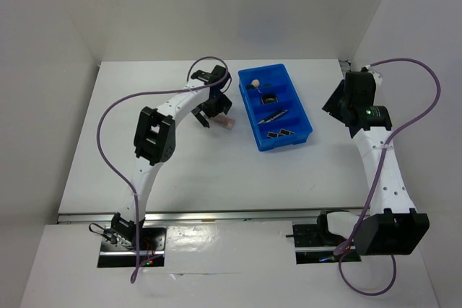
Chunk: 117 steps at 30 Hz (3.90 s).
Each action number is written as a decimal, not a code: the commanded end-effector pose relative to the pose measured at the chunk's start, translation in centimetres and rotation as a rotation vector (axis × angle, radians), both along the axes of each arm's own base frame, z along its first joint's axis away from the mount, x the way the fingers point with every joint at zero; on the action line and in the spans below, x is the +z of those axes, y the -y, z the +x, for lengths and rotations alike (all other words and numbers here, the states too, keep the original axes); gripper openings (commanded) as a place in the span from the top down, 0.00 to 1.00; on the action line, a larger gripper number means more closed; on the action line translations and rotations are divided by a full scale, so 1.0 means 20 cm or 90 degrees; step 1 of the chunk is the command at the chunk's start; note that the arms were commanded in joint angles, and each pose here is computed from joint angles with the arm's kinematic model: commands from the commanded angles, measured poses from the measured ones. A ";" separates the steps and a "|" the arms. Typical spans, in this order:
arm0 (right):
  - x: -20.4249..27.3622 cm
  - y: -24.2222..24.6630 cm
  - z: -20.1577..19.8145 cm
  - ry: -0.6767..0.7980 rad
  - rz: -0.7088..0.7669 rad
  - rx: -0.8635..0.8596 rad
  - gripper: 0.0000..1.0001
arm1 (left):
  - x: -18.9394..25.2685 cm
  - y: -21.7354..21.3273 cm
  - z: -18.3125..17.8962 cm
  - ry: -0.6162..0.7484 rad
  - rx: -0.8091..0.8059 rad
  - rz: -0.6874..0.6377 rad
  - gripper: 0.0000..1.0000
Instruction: Organize the makeup
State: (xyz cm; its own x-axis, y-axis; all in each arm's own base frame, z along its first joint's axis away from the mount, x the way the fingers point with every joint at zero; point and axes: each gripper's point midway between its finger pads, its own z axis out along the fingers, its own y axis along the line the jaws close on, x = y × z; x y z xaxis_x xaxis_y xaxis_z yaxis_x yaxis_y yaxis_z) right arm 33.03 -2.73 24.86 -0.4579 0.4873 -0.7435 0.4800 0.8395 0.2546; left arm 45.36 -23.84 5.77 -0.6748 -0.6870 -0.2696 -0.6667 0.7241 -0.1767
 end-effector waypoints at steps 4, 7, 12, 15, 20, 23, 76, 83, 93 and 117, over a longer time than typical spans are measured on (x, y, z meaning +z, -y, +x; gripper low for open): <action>0.13 0.02 -0.02 0.046 -0.013 0.002 0.47 | -0.14 0.02 0.09 -0.006 0.032 -0.003 0.00; 0.13 0.02 -0.02 0.046 -0.013 0.002 0.47 | -0.15 0.02 0.12 0.004 0.039 -0.003 0.00; 0.10 0.02 -0.04 0.040 -0.012 0.002 0.47 | -0.22 0.03 0.13 0.000 0.034 0.001 0.00; 0.10 0.02 -0.04 0.040 -0.012 0.002 0.47 | -0.29 0.02 0.11 -0.016 0.021 0.013 0.00; 0.11 0.02 -0.03 0.047 -0.013 0.002 0.47 | -0.36 0.01 0.13 -0.015 -0.020 0.033 0.00; 0.10 0.02 -0.02 0.041 -0.012 0.002 0.47 | -0.37 0.01 0.15 -0.006 -0.043 0.043 0.00; 0.11 0.02 -0.04 0.052 -0.013 0.001 0.47 | 0.62 0.15 0.32 0.327 -0.551 0.075 0.82; 0.11 0.02 -0.03 0.052 -0.013 0.001 0.47 | 0.84 0.32 0.35 0.469 -0.684 0.030 0.80; 0.10 0.03 -0.05 0.039 -0.021 0.000 0.47 | 1.07 0.66 0.39 0.674 -0.816 0.022 0.80; 0.02 0.05 -0.08 0.007 -0.040 -0.007 0.47 | 0.91 1.05 0.55 0.854 -0.848 0.114 0.84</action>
State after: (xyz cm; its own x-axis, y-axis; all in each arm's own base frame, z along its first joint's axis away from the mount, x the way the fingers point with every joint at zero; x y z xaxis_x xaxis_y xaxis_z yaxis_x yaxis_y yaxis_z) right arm 31.86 -3.45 25.29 -0.4517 0.4454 -0.7731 0.4769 0.8528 0.2127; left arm 54.84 -44.25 19.40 -0.1669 0.1761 -0.9701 0.7856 0.6183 -0.0229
